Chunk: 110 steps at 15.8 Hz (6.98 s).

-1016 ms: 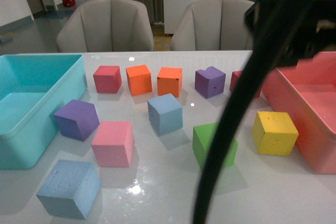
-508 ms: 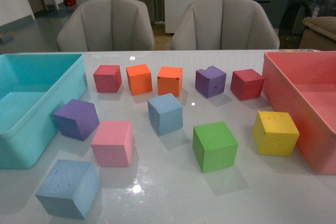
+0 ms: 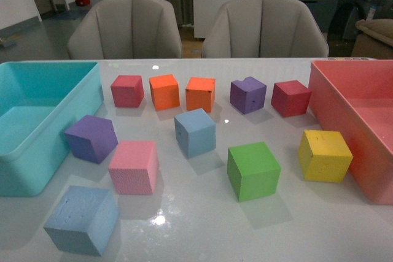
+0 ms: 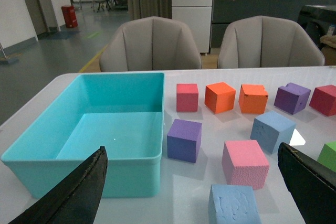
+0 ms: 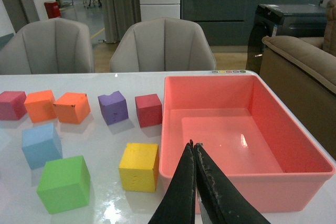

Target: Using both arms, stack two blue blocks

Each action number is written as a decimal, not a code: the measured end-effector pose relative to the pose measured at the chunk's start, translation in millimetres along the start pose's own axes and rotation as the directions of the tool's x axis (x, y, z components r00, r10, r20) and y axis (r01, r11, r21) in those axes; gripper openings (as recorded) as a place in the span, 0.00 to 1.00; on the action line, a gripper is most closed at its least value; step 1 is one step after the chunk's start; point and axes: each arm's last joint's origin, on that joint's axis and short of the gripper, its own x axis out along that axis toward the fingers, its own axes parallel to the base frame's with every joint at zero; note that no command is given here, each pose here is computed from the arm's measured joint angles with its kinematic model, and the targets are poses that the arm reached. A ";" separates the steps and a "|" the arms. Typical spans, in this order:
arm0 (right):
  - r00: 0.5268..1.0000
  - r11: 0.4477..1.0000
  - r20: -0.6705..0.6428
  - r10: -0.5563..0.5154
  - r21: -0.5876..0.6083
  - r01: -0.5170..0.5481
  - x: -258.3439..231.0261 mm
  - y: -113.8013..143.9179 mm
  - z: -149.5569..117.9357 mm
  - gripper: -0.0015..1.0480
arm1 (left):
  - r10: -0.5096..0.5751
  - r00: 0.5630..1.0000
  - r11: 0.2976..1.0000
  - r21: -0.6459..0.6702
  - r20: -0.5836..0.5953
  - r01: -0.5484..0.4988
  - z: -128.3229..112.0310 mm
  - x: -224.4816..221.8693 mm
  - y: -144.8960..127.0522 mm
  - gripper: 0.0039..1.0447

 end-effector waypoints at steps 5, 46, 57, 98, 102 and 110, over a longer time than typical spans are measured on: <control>1.000 1.000 0.015 0.000 0.000 0.000 -12.1 0.0 -7.6 0.02 | 0.000 1.000 1.000 0.000 -0.001 0.000 -0.1 0.0 0.0 0.94; 1.000 1.000 0.011 0.000 -0.001 0.000 -37.9 0.0 -10.7 0.94 | -0.146 0.947 0.989 -0.017 -0.286 0.147 4.0 32.4 -26.0 0.94; 1.000 1.000 0.011 0.000 -0.001 0.000 -37.9 0.0 -10.7 0.94 | -0.170 0.738 0.985 -0.118 -0.653 0.122 -61.7 143.5 -62.5 0.94; 1.000 1.000 0.011 0.000 -0.001 0.000 -37.9 0.0 -10.6 0.94 | -0.158 0.734 0.968 0.042 -0.660 0.246 0.4 322.1 -215.8 0.38; 1.000 1.000 0.011 0.000 -0.001 0.000 -37.9 0.0 -10.6 0.94 | -0.140 0.715 0.976 0.028 -0.685 0.217 -6.0 331.6 -210.2 0.38; 1.000 1.000 0.011 0.000 -0.001 0.000 -37.9 0.0 -10.6 0.94 | -0.126 0.692 0.980 0.019 -0.711 0.198 -21.7 336.4 -205.7 0.90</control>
